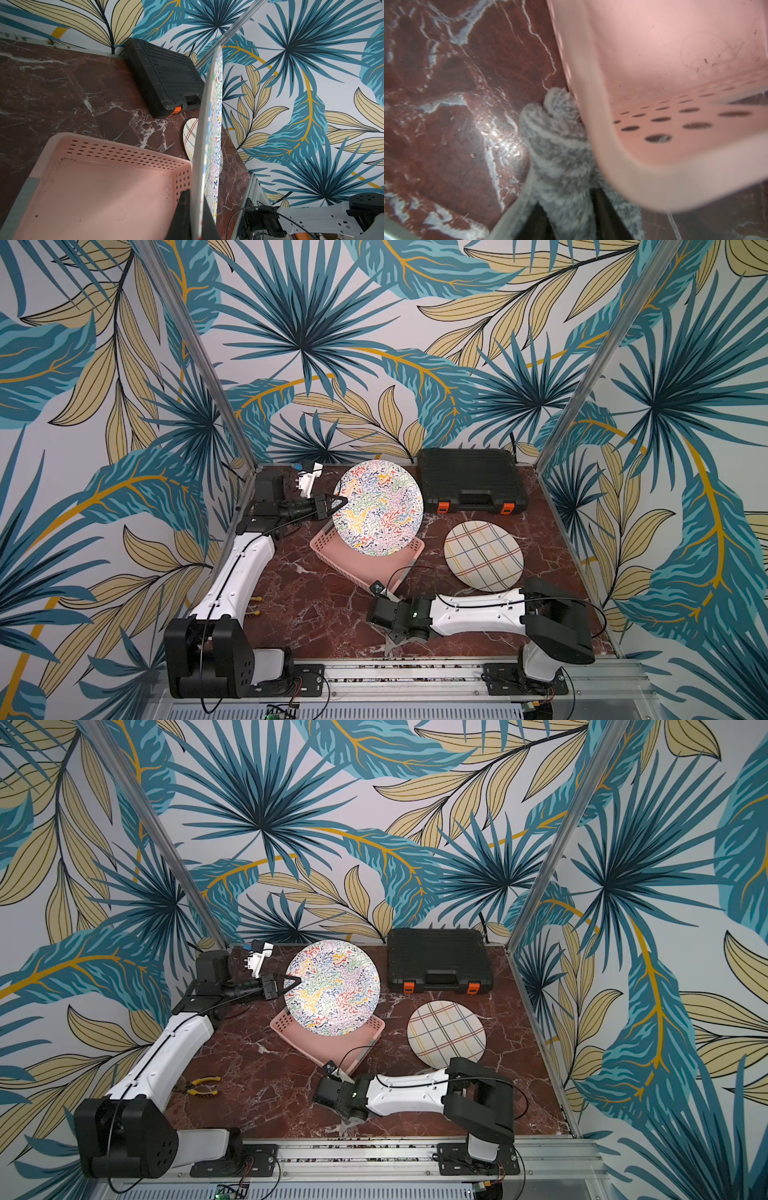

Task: Wipe the wet plate dry
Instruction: Pick up the towel at the center of the board, then wipe the plate with towel.

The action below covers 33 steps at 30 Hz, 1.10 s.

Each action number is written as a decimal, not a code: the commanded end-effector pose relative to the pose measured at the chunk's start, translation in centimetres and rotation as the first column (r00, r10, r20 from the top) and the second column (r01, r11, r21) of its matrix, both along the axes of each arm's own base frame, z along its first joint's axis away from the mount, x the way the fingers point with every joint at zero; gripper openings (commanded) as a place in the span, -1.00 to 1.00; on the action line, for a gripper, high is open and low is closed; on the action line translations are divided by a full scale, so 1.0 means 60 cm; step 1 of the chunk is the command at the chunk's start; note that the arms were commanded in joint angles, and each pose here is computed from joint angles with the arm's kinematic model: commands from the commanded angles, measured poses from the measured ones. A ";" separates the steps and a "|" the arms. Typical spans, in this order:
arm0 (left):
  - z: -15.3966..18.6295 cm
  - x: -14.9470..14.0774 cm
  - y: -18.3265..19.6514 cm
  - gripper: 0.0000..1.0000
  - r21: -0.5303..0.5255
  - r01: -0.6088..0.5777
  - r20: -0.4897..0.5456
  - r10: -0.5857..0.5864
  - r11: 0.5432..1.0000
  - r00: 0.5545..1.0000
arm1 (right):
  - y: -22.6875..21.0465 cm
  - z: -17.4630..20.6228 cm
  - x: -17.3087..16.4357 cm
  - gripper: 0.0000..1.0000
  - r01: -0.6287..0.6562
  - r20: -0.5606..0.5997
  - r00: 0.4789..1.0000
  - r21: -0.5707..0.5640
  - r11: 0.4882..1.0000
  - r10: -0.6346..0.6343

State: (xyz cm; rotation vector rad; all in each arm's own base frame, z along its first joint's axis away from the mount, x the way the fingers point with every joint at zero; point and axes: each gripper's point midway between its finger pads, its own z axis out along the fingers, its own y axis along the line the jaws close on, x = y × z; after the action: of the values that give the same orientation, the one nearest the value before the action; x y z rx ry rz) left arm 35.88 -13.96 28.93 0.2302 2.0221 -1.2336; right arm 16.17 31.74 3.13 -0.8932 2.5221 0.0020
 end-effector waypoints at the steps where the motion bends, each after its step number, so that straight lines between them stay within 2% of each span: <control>1: 0.022 0.000 0.002 -1.00 -0.007 0.011 0.071 -0.011 1.000 0.997 | -0.035 0.036 0.007 -0.79 0.048 0.063 0.997 0.037 0.998 -0.050; 3: 0.020 0.000 0.002 -1.00 -0.008 0.010 0.071 -0.010 1.000 0.997 | -0.045 0.081 0.010 -1.00 0.054 0.105 0.992 0.118 0.992 -0.066; 8: 0.018 0.000 0.001 -1.00 -0.010 0.015 0.070 -0.014 1.000 0.997 | -0.089 0.202 0.007 -1.00 0.009 0.206 0.976 0.303 0.953 -0.074; 12: 0.020 -0.001 0.002 -1.00 0.003 0.012 0.087 -0.012 1.000 0.996 | -0.108 0.324 -0.008 -1.00 -0.106 0.283 0.958 0.504 0.857 -0.047; 15: 0.022 -0.005 -0.001 -1.00 -0.001 0.024 0.092 -0.023 1.000 0.995 | -0.114 0.404 -0.001 -1.00 -0.152 0.345 0.936 0.583 0.798 -0.073; 17: 0.023 -0.009 -0.005 -1.00 0.000 0.042 0.101 -0.041 0.999 0.994 | -0.108 0.443 0.020 -1.00 -0.140 0.383 0.917 0.578 0.804 -0.116; 22: 0.030 -0.028 -0.022 -1.00 0.012 0.095 0.132 -0.096 0.995 0.987 | -0.046 0.519 0.111 -1.00 -0.054 0.444 0.875 0.482 0.875 -0.191; 25: 0.036 -0.042 -0.039 -1.00 0.018 0.141 0.147 -0.142 0.990 0.979 | -0.004 0.564 0.173 -1.00 -0.018 0.460 0.855 0.490 0.871 -0.241; 28: 0.039 -0.049 -0.051 -1.00 0.023 0.167 0.153 -0.169 0.986 0.974 | 0.035 0.573 0.236 -1.00 0.016 0.437 0.858 0.502 0.865 -0.270; 33: 0.044 -0.059 -0.061 -1.00 0.017 0.206 0.158 -0.206 0.978 0.966 | 0.072 0.565 0.327 -1.00 0.077 0.453 0.828 0.490 0.869 -0.329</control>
State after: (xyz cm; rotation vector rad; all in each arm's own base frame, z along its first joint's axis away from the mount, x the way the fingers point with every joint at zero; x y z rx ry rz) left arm 33.64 -17.19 28.47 0.4305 1.9995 -1.2894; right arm 34.44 36.22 37.77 -0.3475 1.9411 0.2997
